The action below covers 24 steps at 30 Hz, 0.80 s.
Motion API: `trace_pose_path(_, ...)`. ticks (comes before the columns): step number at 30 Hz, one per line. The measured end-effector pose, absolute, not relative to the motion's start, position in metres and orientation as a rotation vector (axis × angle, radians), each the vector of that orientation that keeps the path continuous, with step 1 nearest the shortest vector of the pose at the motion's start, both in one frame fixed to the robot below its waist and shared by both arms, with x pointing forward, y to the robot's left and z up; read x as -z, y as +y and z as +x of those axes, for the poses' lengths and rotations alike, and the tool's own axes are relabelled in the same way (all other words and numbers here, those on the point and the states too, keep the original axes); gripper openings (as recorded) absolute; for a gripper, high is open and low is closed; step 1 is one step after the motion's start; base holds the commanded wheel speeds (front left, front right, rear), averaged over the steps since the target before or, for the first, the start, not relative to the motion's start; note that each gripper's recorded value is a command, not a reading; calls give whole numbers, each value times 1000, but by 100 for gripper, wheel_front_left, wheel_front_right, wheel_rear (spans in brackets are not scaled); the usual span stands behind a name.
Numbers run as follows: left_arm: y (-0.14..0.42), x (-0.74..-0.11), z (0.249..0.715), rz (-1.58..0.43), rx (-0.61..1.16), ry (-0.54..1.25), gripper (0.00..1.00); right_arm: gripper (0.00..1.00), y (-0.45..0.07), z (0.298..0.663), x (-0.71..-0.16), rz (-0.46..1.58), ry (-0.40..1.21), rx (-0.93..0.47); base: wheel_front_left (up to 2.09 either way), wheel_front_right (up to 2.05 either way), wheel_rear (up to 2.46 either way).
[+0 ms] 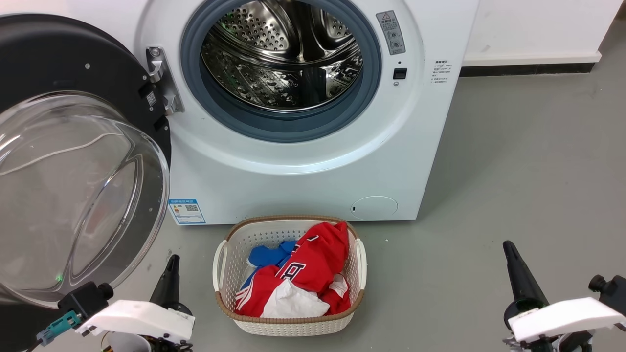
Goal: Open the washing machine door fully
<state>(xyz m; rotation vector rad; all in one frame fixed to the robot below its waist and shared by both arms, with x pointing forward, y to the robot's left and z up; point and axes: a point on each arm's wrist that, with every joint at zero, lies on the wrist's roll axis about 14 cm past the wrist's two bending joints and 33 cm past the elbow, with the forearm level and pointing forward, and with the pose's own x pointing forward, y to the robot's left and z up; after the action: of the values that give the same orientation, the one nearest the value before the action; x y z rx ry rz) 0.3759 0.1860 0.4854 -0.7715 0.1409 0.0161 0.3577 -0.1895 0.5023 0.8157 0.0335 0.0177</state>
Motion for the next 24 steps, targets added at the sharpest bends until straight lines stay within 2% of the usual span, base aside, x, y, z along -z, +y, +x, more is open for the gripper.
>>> trace_pose_path(24,189,-489,381,-1068,-29,127,0,0,-194,368,-503,1090,26,-2,0,0,0)
